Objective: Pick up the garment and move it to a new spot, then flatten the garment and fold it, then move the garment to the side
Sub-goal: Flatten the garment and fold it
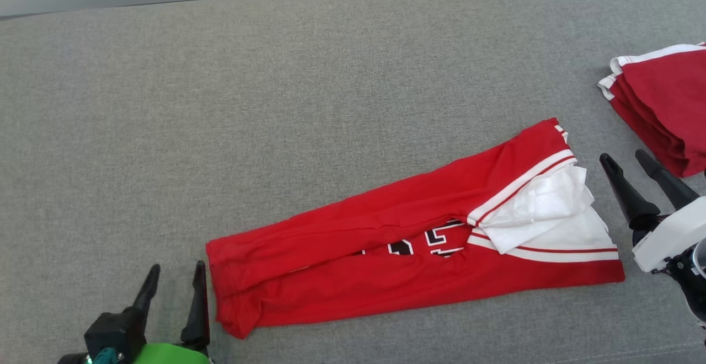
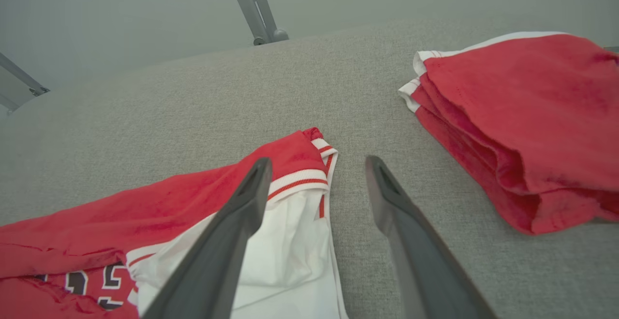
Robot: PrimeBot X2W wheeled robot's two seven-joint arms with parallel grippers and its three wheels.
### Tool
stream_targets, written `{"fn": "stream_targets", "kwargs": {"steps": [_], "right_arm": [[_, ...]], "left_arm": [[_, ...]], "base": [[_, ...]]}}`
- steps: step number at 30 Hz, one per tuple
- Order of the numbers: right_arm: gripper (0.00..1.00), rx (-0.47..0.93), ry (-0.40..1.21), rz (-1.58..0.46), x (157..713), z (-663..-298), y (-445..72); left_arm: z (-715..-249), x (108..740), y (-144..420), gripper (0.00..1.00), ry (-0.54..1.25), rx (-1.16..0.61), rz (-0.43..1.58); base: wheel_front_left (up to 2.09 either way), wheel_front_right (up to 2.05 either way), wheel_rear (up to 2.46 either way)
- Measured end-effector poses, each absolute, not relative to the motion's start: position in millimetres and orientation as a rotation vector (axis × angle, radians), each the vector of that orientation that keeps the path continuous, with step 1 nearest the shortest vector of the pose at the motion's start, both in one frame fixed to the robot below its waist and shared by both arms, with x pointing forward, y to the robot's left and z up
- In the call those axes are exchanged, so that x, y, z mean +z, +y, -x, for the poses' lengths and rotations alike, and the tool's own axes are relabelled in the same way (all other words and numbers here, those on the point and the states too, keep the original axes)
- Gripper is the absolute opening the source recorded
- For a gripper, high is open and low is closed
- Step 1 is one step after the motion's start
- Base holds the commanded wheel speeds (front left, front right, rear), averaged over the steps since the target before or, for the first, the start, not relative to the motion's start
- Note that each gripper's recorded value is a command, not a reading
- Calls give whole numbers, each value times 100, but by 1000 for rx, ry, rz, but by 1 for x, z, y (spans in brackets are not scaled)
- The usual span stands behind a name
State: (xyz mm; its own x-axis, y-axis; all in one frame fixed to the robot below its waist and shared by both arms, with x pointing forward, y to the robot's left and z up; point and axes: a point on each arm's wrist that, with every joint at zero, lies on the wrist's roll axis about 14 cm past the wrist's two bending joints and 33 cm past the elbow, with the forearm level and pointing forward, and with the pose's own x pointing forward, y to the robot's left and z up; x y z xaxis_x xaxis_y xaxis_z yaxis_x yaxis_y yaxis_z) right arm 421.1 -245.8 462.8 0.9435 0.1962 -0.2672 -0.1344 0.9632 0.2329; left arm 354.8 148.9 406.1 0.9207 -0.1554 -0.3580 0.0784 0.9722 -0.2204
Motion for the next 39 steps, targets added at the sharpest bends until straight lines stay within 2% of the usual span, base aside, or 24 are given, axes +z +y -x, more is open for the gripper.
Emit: {"fn": "stream_targets", "kwargs": {"steps": [4, 8, 13, 19, 20, 26, 31, 34, 37, 39], "right_arm": [[100, 146, 363, -205, 450, -425, -249], [100, 156, 466, -234, 418, -427, -227], [100, 131, 599, -223, 375, -419, -222], [100, 139, 656, -242, 357, -421, -210], [0, 141, 665, -278, 357, -422, -205], [0, 172, 653, -401, 372, -420, -192], [0, 26, 553, -321, 415, -427, -282], [0, -21, 475, -264, 447, -431, -317], [0, -9, 402, -202, 476, -432, -328], [0, 57, 376, -182, 487, -431, -310]], "left_arm": [[-365, 423, 168, 100, 277, -15, 146], [-373, 437, 168, 100, 200, 18, 147], [-367, 428, 167, 100, 210, 32, 168], [-361, 421, 170, 100, 217, 46, 197], [-361, 420, 167, 100, 217, 43, 210], [-357, 413, 156, 100, 232, -7, 235], [-352, 409, 146, 100, 243, -58, 252], [-350, 412, 142, 100, 234, -67, 260], [-347, 413, 141, 100, 229, -70, 260], [-345, 416, 140, 100, 220, -73, 265]], "base": [[0, 0, 0], [0, 0, 0], [0, 0, 0], [0, 0, 0], [0, 0, 0], [0, 0, 0], [0, 0, 0], [0, 0, 0], [0, 0, 0], [0, 0, 0]]}}
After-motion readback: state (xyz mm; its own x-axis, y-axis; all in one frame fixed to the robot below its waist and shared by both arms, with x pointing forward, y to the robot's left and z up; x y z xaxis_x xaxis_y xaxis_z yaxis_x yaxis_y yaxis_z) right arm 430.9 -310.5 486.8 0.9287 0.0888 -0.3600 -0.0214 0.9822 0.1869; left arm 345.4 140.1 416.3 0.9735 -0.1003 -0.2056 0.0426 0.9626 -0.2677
